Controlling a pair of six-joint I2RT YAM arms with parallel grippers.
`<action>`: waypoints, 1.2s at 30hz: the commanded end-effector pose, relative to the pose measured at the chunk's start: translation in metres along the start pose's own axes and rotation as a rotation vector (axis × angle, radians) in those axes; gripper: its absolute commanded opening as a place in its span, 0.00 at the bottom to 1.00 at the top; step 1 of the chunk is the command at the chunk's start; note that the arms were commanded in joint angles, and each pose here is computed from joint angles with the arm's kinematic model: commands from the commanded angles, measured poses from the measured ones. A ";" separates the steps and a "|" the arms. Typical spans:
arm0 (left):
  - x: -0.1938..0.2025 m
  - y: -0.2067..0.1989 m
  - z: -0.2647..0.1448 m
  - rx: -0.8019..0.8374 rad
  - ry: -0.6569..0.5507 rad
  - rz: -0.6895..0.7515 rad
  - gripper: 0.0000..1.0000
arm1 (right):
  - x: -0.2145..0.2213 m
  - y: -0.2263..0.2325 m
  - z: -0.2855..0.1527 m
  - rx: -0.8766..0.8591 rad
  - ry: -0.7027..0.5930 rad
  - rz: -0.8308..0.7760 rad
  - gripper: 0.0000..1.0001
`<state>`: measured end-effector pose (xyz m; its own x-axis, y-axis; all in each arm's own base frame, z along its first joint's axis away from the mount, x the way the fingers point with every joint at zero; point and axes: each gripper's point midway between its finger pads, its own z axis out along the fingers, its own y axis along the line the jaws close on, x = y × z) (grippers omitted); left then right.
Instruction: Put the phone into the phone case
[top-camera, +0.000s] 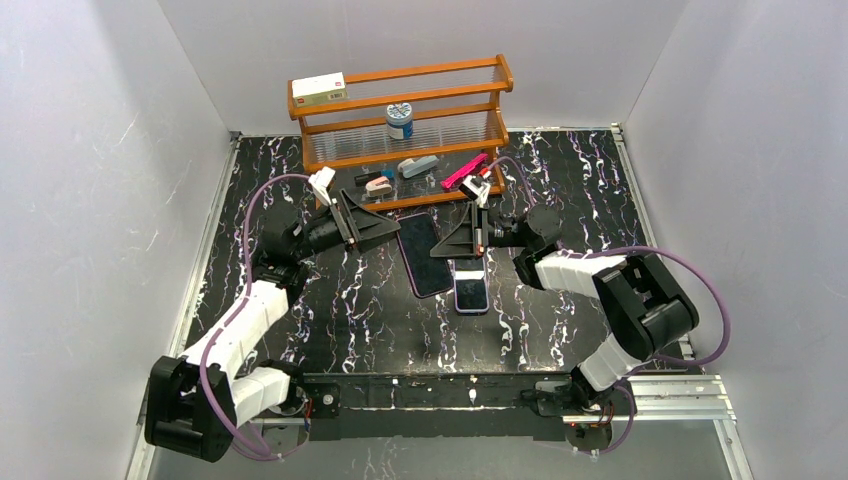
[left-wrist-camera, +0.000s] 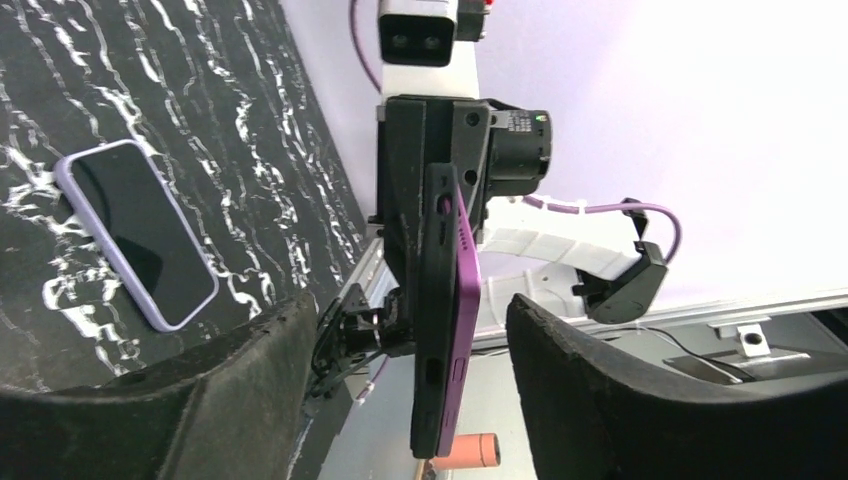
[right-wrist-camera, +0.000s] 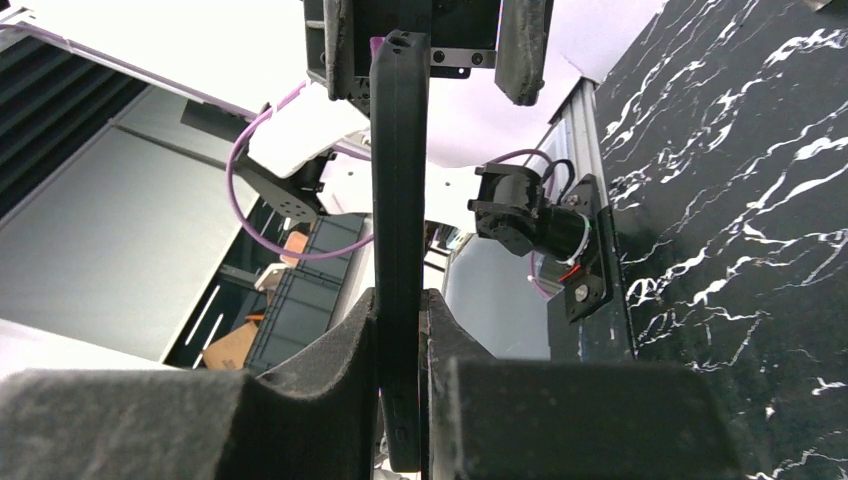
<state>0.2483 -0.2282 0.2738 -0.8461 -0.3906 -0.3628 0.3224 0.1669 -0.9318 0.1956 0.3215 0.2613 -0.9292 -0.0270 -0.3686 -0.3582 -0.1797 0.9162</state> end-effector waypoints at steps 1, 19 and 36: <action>0.004 -0.017 0.003 0.068 0.007 0.009 0.62 | 0.004 0.024 0.004 -0.094 0.017 -0.078 0.01; 0.015 0.036 0.014 -0.092 0.043 -0.078 0.00 | 0.007 -0.001 0.006 -0.045 0.021 -0.026 0.18; 0.011 0.016 0.008 -0.052 -0.010 -0.083 0.41 | -0.023 0.013 0.009 -0.020 -0.158 -0.040 0.01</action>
<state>0.2545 -0.2359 0.2412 -0.8728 -0.4082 -0.2676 0.1873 0.2262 -0.9559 0.2039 0.3319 0.2453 -0.9583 0.0277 -0.2846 -0.2857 -0.1353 0.9487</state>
